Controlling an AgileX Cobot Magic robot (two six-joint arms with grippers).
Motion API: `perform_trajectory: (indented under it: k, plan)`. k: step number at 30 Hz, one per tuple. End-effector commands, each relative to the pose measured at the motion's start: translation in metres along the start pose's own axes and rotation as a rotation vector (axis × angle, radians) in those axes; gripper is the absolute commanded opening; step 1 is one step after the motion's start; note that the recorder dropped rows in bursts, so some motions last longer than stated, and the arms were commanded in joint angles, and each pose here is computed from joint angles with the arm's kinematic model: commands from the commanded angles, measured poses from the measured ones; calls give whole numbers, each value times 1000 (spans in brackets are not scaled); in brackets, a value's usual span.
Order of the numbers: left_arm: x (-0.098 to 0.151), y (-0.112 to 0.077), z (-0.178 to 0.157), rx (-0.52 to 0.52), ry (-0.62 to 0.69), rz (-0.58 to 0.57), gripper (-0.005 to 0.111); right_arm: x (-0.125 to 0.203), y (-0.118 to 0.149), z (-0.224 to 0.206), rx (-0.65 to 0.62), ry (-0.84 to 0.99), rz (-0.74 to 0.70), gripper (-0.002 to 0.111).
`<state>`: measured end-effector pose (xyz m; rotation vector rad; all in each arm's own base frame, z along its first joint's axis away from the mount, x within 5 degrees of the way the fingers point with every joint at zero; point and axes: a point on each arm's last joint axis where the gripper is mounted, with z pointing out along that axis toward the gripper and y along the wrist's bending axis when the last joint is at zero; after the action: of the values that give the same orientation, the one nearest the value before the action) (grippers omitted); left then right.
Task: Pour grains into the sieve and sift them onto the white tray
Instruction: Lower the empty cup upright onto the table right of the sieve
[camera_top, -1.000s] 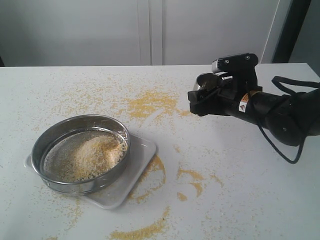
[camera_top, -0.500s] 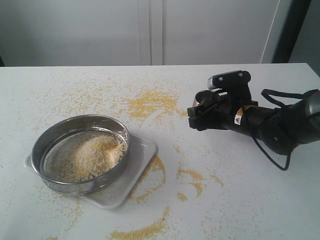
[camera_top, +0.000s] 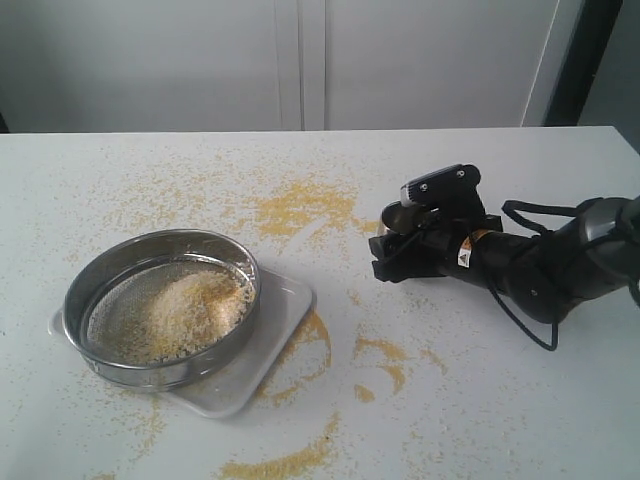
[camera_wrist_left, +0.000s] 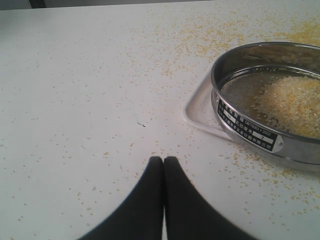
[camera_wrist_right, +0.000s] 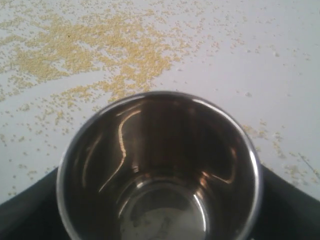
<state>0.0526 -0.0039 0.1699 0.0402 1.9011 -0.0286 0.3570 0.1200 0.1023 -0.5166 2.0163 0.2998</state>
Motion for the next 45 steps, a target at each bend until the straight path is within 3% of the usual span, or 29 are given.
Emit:
perform_trajectory:
  k: [1,5,8,15,18,31,41,43,45]
  plan:
    - [1,0,0,1,-2,-8,0,-1,-1,6,-5,-21,-12,0]
    - [1,0,0,1,-2,-8,0,3,-1,8,-7,-13,-10,4]
    - [1,0,0,1,-2,-8,0,3,-1,8,-7,-13,-10,17]
    - [1,0,0,1,-2,-8,0,-12,0,2,-9,-81,-15,68]
    - [1,0,0,1,-2,-8,0,-21,0,-2,-7,-109,-20,79]
    - [1,0,0,1,-2,-8,0,-30,-1,-10,9,-88,-24,80]
    - [1,0,0,1,-2,-8,0,-64,2,-34,-22,-162,45,80]
    - [1,0,0,1,-2,-8,0,-72,4,-43,-30,-154,42,77]
    - [1,0,0,1,-2,-8,0,-80,3,-56,-6,-114,57,65]
